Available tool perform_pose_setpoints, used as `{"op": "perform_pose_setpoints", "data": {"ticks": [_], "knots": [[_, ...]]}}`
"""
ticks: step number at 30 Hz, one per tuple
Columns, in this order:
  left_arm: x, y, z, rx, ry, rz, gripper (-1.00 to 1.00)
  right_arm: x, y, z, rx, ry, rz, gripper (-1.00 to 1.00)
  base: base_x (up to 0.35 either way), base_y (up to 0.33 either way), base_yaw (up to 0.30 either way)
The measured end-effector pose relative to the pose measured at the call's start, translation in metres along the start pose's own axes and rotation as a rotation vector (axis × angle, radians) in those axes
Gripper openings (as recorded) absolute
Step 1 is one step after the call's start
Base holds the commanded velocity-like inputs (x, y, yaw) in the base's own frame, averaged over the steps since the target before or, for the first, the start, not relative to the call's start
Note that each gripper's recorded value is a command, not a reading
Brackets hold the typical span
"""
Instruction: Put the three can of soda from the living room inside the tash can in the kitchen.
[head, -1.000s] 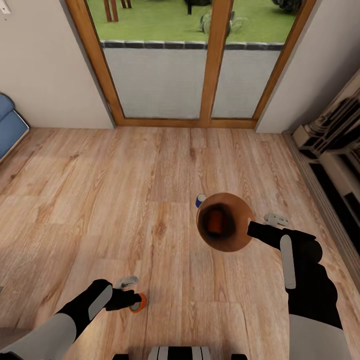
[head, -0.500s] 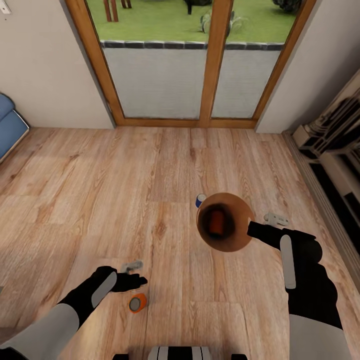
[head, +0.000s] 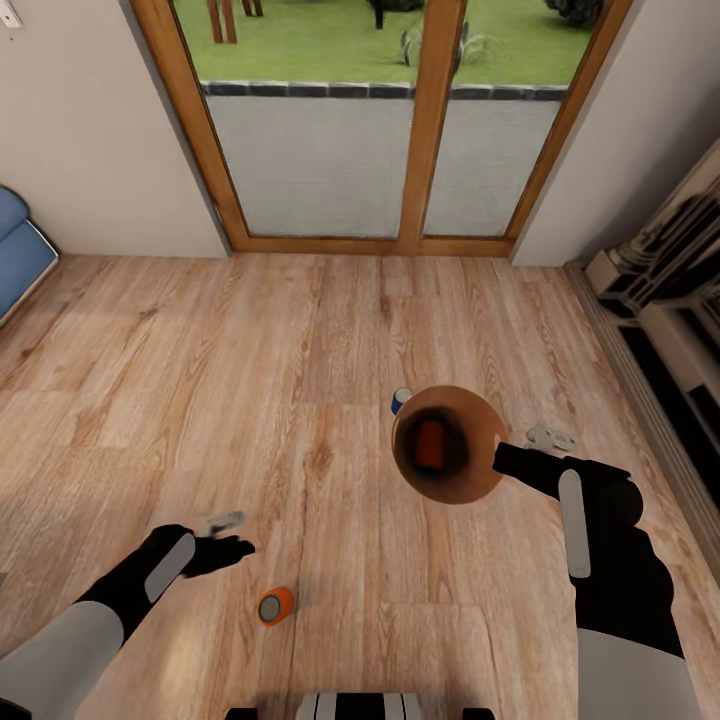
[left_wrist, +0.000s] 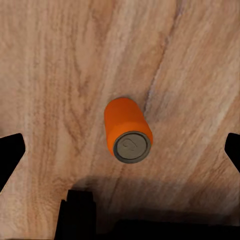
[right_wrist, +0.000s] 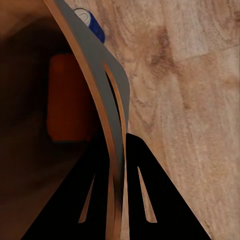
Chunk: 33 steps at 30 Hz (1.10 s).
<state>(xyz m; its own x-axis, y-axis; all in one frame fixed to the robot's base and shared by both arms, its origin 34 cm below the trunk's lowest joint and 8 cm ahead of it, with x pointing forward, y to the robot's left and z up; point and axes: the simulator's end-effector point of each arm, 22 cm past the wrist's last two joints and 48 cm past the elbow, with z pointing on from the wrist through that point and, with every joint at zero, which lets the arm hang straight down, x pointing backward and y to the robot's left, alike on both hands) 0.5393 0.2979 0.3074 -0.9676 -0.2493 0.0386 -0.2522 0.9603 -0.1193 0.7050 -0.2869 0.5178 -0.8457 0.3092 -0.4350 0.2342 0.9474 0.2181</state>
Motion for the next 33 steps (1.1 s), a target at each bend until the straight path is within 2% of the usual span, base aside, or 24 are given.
{"op": "perform_pose_setpoints", "data": {"ticks": [7, 17, 29, 33], "knots": [[0.001, 0.009, 0.001, -0.057, -0.003, 0.003, 1.0, 0.0, 0.0, 0.0, 0.001, 0.0, 0.0, -1.0, 0.0, 0.0, 0.0], [0.009, 0.014, 0.003, -0.082, 0.019, 0.004, 1.0, 0.0, -0.001, 0.0, 0.001, -0.001, 0.0, -1.0, 0.0, 0.0, 0.0], [0.02, -0.039, 0.011, -0.009, 0.037, 0.024, 1.0, -0.001, -0.002, 0.0, 0.004, -0.002, 0.0, -1.0, 0.0, 0.0, 0.0], [0.022, -0.045, 0.012, 0.0, 0.04, 0.026, 1.0, -0.001, -0.002, 0.0, 0.002, -0.002, 0.0, -1.0, 0.0, 0.0, 0.0]]}}
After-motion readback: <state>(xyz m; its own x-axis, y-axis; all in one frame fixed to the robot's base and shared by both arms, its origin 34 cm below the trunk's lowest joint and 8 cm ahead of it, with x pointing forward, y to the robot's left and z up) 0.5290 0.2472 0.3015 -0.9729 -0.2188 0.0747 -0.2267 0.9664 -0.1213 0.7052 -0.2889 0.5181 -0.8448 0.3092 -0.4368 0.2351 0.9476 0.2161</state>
